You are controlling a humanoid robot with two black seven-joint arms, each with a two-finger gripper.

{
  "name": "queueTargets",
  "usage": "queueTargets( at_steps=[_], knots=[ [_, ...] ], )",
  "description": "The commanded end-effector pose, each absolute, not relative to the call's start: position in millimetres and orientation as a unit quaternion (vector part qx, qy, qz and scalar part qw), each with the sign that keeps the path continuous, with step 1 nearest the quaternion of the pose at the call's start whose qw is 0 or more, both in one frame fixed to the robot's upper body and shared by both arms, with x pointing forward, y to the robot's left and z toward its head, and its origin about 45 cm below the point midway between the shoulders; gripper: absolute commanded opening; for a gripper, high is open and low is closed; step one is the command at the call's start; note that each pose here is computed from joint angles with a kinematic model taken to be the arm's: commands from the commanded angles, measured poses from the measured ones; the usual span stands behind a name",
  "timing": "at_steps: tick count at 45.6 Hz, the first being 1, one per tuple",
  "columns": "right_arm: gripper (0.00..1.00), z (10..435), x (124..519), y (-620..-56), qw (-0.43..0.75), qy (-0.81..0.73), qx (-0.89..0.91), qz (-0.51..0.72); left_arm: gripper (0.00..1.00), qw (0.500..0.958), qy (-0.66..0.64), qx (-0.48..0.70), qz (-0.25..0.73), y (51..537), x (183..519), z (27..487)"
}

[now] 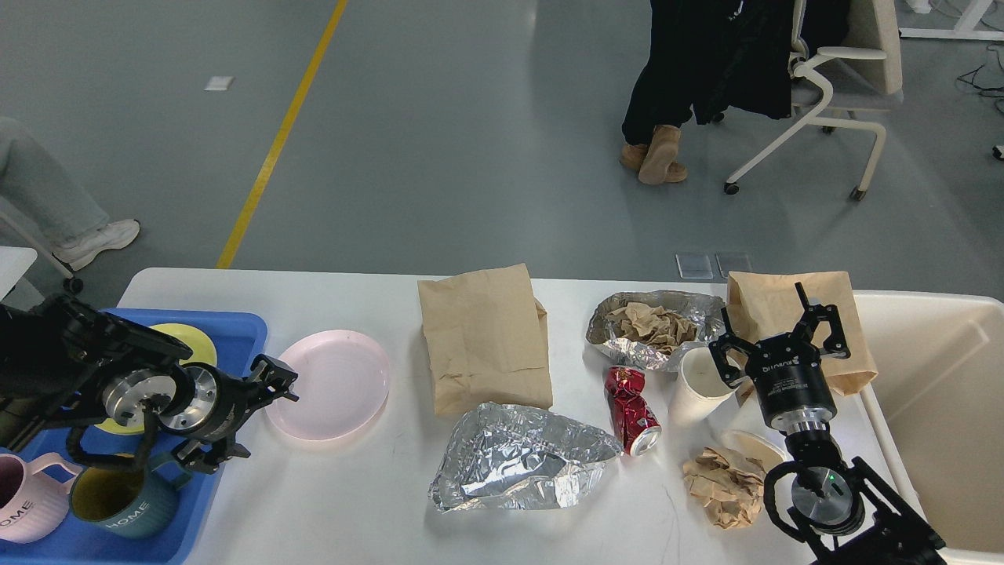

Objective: Tidy desktop
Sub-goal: 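Grasp the pink plate edge with the left gripper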

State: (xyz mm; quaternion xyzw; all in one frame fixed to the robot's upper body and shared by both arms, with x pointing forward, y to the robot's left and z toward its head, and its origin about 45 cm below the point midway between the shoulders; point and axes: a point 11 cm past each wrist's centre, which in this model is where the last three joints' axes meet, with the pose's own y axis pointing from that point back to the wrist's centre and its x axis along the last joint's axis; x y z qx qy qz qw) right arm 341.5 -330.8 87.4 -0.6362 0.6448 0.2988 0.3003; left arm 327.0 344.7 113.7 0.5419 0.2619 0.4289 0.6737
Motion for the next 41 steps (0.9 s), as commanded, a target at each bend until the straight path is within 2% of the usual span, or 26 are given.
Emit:
queueTargets(
  at_steps=[1,18,23,29,41],
  knots=[
    [1.0,87.4,341.5,-330.8,0.301,0.645,-0.636,0.299,0.96,0.664,0.24,0.548,0.448,357.2,327.1,98.7],
    [1.0,87.0,341.3,-331.0,0.3,0.645,-0.636,0.299,0.95,0.669,0.23,0.528,0.47,354.4,343.0,91.2],
    [1.0,87.4,341.5,-330.8,0.301,0.645,-0.636,0.299,0.93,0.666,0.236,0.523,0.477,356.0,341.0,83.1],
    [1.0,87.4,341.5,-330.8,0.301,0.645,-0.636,0.299,0.87,0.674,0.219,0.527,0.469,354.2,344.1,83.2],
    [1.0,87.4,341.5,-330.8,0.301,0.645,-0.636,0.299,0.64,0.692,0.214,0.527,0.444,339.6,341.3,75.7]
  ],
)
